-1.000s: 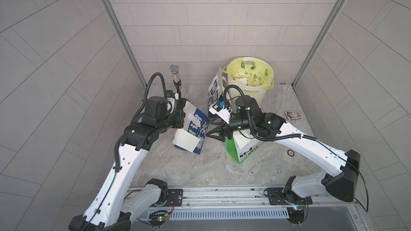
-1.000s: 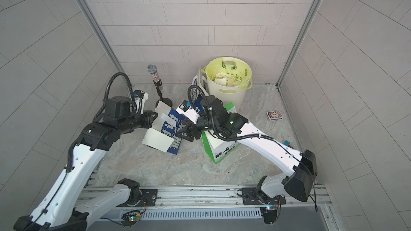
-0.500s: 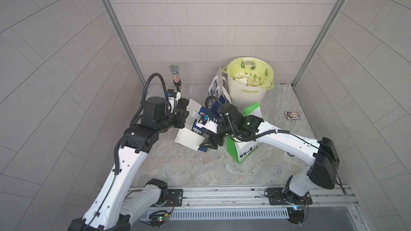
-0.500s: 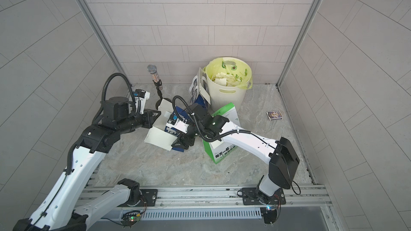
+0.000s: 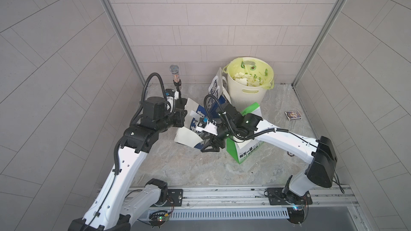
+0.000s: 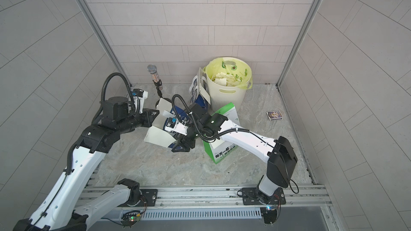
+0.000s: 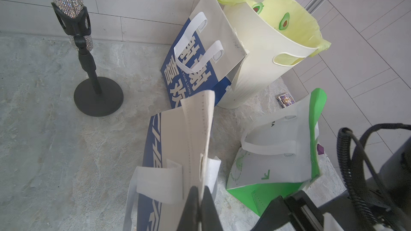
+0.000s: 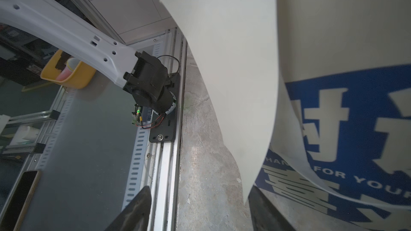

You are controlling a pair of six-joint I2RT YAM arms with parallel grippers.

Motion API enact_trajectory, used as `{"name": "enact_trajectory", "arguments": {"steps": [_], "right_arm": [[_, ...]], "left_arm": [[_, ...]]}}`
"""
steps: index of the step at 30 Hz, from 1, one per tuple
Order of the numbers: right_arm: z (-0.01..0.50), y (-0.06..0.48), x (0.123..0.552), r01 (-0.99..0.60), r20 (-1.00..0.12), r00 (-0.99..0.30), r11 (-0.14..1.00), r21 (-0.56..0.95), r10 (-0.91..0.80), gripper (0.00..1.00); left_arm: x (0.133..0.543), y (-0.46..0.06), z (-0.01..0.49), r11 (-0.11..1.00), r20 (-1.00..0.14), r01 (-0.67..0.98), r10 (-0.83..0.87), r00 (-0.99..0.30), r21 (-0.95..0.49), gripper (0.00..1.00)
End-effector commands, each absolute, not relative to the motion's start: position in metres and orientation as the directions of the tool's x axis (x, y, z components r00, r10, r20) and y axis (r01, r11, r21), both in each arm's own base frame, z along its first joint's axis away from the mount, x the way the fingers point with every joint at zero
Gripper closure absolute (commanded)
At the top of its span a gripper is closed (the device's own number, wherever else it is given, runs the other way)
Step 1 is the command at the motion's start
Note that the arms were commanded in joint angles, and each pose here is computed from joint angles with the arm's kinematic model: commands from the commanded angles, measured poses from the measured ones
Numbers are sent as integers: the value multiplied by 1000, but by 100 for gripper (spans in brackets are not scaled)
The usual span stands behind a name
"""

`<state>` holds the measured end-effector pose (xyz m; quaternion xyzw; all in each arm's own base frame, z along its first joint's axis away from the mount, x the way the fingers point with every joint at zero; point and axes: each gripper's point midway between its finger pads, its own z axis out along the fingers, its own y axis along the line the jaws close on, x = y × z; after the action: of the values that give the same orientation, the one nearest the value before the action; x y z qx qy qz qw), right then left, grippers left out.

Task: Shred takeout receipts and throw away
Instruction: Tear off the takeout receipt from the takeout bag, then place the takeout bag at the center of the board.

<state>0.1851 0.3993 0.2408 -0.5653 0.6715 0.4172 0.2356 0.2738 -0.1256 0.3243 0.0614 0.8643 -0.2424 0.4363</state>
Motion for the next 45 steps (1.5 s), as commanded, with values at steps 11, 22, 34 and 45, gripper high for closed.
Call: {"name": "enact_trajectory", "arguments": {"steps": [11, 22, 34, 45], "right_arm": [[268, 424, 194, -934, -864, -338, 21, 356, -373, 37], [277, 424, 188, -933, -866, -328, -13, 359, -378, 93], [305, 413, 173, -948, -883, -277, -43, 316, -379, 100], [341, 401, 145, -967, -900, -162, -115, 226, -406, 100]], "left_arm": [[282, -132, 348, 848, -815, 340, -168, -555, -407, 100], [294, -102, 316, 917, -743, 98, -247, -622, -386, 100], [317, -84, 301, 956, -745, -17, -239, -623, -293, 100], [320, -72, 284, 968, -716, -99, -239, -655, -232, 100]]}}
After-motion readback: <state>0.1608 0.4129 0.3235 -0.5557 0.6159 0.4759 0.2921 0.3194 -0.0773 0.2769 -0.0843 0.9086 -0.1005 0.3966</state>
